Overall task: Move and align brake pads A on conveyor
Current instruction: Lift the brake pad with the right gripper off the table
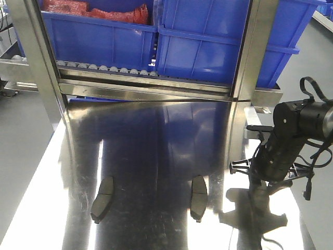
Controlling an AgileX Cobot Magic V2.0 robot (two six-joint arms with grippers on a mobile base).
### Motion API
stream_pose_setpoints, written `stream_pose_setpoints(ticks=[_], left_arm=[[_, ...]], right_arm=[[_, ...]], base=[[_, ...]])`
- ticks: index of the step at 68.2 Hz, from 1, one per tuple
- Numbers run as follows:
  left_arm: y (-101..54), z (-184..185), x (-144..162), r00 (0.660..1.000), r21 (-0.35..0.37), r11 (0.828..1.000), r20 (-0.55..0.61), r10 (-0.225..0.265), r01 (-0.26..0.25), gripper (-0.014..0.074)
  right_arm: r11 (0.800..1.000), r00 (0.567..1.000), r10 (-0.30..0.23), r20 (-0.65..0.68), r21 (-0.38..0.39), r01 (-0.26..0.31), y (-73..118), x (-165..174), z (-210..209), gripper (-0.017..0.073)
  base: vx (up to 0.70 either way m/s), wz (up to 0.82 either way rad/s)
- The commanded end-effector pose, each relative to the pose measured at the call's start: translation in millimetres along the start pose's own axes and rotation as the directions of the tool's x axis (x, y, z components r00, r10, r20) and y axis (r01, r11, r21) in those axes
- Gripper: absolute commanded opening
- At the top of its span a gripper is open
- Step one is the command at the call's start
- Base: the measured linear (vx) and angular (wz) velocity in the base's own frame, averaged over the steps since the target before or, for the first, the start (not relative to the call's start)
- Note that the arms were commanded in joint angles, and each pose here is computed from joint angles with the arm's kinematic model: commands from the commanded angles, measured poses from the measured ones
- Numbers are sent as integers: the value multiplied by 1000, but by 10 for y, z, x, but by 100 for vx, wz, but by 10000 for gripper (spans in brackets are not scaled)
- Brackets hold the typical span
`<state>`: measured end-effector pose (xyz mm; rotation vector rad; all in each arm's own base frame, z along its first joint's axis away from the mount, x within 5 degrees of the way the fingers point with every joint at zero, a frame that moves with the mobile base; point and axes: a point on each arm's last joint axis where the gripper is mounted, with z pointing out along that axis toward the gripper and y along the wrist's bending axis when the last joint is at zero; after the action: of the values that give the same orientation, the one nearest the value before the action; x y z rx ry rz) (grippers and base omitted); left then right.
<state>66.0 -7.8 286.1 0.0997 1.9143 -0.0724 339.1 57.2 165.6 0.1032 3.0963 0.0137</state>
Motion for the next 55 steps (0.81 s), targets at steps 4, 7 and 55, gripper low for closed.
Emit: stream_pose_setpoints(ticks=[4, 7, 55], left_arm=[[-1, -36, -169, 993, 4, 1000, 117, -18, 18, -6], [-1, -36, -169, 993, 4, 1000, 117, -18, 18, -6], [-1, -36, -169, 993, 4, 1000, 117, -18, 18, -6]], right_arm=[[1000, 998, -11, 59, -8, 11, -13, -37, -197, 215], [1000, 998, -11, 59, -8, 12, -13, -37, -197, 193], [999, 996, -41, 84, 22, 39, -37, -67, -163, -8]], base=[[0, 0], [0, 0], [0, 0]])
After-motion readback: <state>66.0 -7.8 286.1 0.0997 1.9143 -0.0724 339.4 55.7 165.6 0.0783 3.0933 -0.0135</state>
